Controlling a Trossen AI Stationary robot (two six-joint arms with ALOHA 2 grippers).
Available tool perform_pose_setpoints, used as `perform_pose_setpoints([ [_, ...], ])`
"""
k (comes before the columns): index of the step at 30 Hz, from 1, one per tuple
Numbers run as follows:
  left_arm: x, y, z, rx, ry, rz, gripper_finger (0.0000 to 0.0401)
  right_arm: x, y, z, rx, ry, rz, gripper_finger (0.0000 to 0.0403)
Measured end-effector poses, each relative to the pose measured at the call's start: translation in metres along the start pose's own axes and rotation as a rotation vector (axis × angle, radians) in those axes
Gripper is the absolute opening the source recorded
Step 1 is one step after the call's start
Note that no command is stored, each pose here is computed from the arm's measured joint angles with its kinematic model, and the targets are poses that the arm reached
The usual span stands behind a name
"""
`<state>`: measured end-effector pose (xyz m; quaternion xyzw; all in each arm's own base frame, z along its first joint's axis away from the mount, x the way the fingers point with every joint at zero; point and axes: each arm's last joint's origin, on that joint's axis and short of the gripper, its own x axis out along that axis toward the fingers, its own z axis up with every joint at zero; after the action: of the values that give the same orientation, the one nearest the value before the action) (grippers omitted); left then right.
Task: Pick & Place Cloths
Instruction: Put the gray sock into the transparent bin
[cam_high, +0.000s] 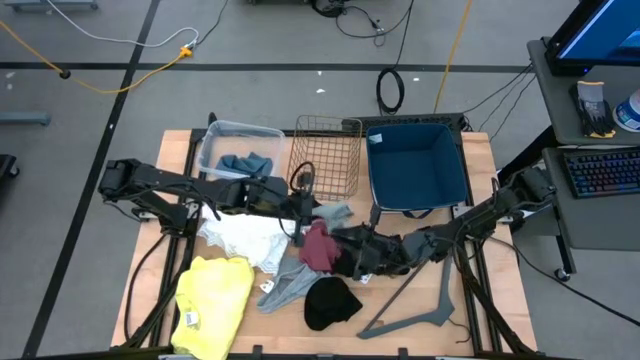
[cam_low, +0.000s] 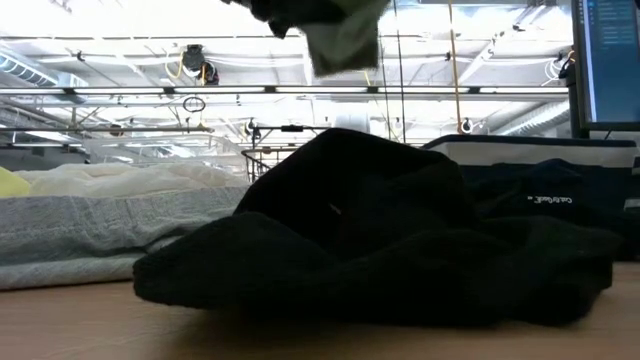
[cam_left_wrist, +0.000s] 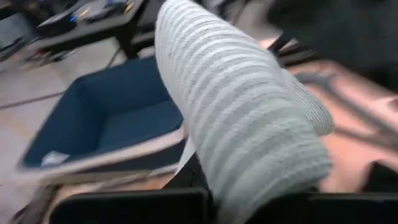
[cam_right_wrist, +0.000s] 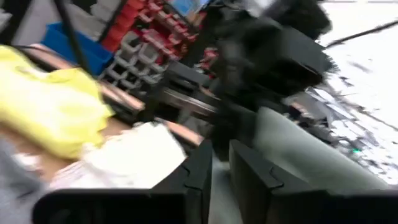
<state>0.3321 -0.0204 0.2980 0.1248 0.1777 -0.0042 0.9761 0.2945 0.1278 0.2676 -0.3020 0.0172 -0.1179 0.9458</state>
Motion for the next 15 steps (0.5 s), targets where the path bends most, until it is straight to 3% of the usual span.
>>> perform_pose_setpoints([
  [10,-0.005,0.007,-0.013,0.047,0.199,0.304,0.0008,-0.014,0.022,-0.004,0.1,0.086,0.126,0.0115],
  [15,-0.017,0.012,-0.016,0.082,0.297,0.459,0.0013,-0.021,0.031,-0.008,0.082,0.138,0.179,0.0127],
])
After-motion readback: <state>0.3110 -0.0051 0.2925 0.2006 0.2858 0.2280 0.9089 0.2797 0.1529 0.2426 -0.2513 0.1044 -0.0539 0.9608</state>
